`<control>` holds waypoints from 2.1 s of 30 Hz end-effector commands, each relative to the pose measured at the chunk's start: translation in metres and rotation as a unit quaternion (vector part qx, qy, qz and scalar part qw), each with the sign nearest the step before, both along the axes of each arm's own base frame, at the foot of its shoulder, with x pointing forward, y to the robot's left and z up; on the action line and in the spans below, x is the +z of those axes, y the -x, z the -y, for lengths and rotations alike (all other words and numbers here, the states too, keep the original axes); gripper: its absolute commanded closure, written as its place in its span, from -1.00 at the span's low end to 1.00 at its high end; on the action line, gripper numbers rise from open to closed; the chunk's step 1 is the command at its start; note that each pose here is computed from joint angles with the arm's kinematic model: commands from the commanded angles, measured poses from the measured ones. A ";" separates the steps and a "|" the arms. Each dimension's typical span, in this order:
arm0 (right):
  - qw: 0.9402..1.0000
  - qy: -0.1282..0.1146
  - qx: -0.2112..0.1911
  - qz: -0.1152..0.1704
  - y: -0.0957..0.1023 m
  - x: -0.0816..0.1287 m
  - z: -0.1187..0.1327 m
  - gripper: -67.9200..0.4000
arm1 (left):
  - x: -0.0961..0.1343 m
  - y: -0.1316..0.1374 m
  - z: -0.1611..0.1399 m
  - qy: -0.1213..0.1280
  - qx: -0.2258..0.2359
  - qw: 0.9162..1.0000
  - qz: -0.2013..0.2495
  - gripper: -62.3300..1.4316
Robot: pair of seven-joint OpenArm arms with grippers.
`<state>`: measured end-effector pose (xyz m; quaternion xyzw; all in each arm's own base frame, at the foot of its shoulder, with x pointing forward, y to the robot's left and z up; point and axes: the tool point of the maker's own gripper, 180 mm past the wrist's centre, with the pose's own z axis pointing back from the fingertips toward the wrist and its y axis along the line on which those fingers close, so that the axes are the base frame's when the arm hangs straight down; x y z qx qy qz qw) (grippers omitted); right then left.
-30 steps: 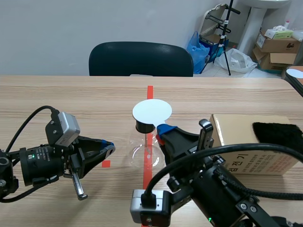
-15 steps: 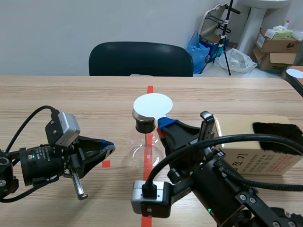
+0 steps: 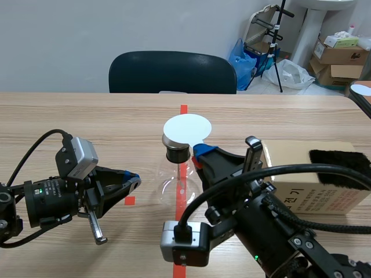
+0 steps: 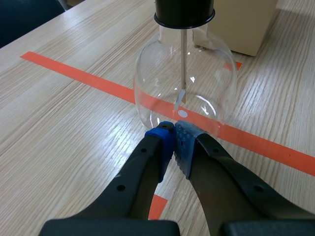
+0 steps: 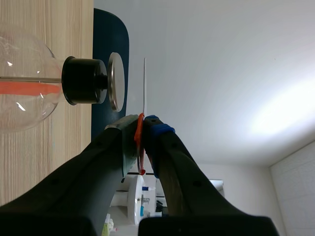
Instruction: Do the electroscope experiment
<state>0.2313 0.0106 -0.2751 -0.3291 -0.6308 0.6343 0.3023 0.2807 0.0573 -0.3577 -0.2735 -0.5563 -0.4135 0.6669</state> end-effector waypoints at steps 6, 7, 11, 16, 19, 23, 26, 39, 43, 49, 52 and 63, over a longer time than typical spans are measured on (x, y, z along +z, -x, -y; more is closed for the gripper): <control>1.000 0.000 -0.006 0.015 -0.006 0.007 0.004 0.96 | 0.009 -0.004 0.003 0.016 0.003 1.000 0.011 0.86; 1.000 0.001 -0.010 0.015 -0.007 0.007 0.006 0.96 | 0.009 -0.004 0.003 0.016 0.003 1.000 0.011 0.86; 0.999 0.001 -0.040 0.016 -0.013 0.007 0.016 0.96 | 0.009 -0.004 0.003 0.014 0.002 1.000 0.011 0.86; 0.995 -0.002 -0.098 0.017 -0.023 0.008 0.034 0.96 | 0.009 -0.004 0.003 0.014 0.002 1.000 0.011 0.86; 0.990 -0.003 -0.138 0.018 -0.029 0.009 0.047 0.96 | 0.009 -0.004 0.003 0.014 0.002 1.000 0.011 0.86; 0.981 -0.006 -0.191 0.020 -0.035 0.010 0.066 0.96 | 0.009 -0.004 0.003 0.014 0.002 1.000 0.011 0.86; 0.974 -0.007 -0.225 0.020 -0.038 0.010 0.078 0.96 | 0.009 -0.004 0.003 0.014 0.002 1.000 0.011 0.86; 0.953 -0.008 -0.302 0.027 -0.041 0.012 0.107 0.96 | 0.009 -0.004 0.003 0.014 0.002 1.000 0.011 0.86; 0.953 -0.007 -0.302 0.028 -0.041 0.013 0.107 0.96 | 0.009 -0.004 0.003 0.014 0.002 1.000 0.011 0.86; 0.953 -0.007 -0.302 0.028 -0.041 0.013 0.107 0.96 | 0.009 -0.004 0.003 0.014 0.002 1.000 0.011 0.86; 0.953 -0.007 -0.302 0.028 -0.041 0.013 0.107 0.96 | 0.009 -0.004 0.003 0.014 0.002 1.000 0.011 0.86; 0.961 -0.005 -0.274 0.027 -0.040 0.012 0.096 0.96 | 0.009 -0.004 0.003 0.014 0.002 1.000 0.011 0.86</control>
